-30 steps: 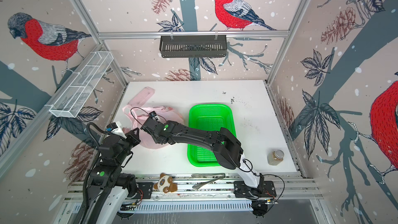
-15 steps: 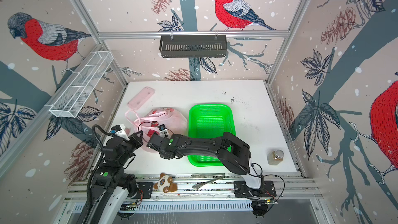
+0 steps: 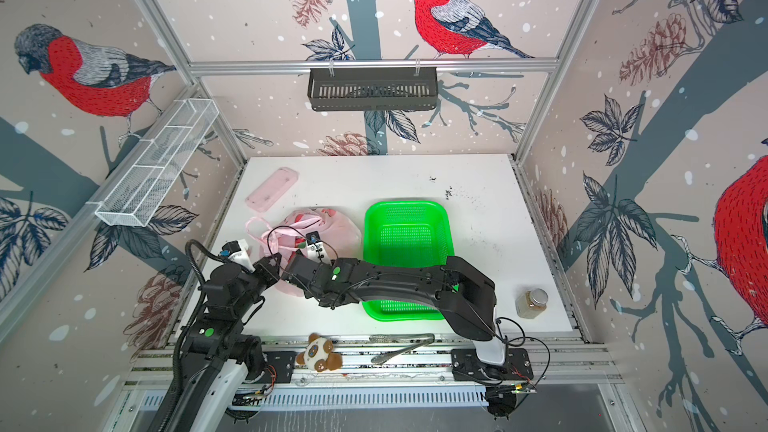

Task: Untie the knot of the plastic bag and take out the fruit

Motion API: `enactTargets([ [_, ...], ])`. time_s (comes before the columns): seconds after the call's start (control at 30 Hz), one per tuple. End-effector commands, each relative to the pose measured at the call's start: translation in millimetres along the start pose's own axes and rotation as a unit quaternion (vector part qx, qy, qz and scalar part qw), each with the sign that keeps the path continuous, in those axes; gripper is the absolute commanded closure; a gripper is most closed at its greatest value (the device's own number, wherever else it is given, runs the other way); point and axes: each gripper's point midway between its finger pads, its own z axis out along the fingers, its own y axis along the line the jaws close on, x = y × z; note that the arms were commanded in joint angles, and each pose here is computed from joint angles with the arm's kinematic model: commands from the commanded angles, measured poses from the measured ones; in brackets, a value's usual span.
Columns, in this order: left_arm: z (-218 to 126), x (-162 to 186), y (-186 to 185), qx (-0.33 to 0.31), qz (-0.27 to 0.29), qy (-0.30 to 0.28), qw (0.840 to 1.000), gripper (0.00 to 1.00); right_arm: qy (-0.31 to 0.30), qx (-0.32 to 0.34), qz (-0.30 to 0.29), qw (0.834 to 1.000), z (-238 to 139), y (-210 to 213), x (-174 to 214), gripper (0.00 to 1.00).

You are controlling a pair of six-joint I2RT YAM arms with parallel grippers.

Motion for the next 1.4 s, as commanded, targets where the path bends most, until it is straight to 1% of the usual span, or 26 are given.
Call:
enactTargets([
  [0.0, 0, -5, -10, 0.026, -0.007, -0.013, 1.000, 1.00, -0.030, -0.015, 0.000, 0.999, 1, 13, -13, 0.83],
  [0.1, -2, -5, -12, 0.034, -0.012, -0.015, 0.999, 1.00, -0.045, -0.012, 0.006, 0.999, 14, 20, -17, 0.85],
  [0.3, -6, -1, -16, 0.053, -0.018, -0.010, 0.998, 1.00, -0.089, -0.015, 0.039, 0.995, 33, 29, -29, 0.87],
  [0.47, -6, 3, -18, 0.061, -0.021, -0.005, 0.998, 1.00, -0.130, -0.017, 0.068, 0.989, 43, 29, -44, 0.87],
  [0.77, -8, 2, -18, 0.068, -0.025, -0.011, 0.997, 1.00, -0.169, -0.026, 0.126, 0.977, 60, 39, -69, 0.86],
  [0.87, -8, 3, -17, 0.067, -0.026, -0.011, 0.997, 1.00, -0.192, -0.003, 0.143, 0.971, 60, 29, -77, 0.86],
  [0.93, -8, 4, -17, 0.069, -0.026, -0.009, 0.997, 1.00, -0.209, 0.028, 0.157, 0.965, 56, 14, -81, 0.86],
  [1.1, -6, 6, -16, 0.070, -0.026, -0.008, 0.997, 1.00, -0.244, 0.095, 0.180, 0.948, 33, -23, -84, 0.84],
  [1.23, -2, 9, -16, 0.077, -0.032, -0.003, 0.997, 1.00, -0.242, 0.137, 0.193, 0.941, 25, -50, -79, 0.83],
  [1.37, -1, 10, -16, 0.078, -0.030, -0.001, 0.996, 1.00, -0.234, 0.161, 0.205, 0.937, 19, -72, -71, 0.83],
])
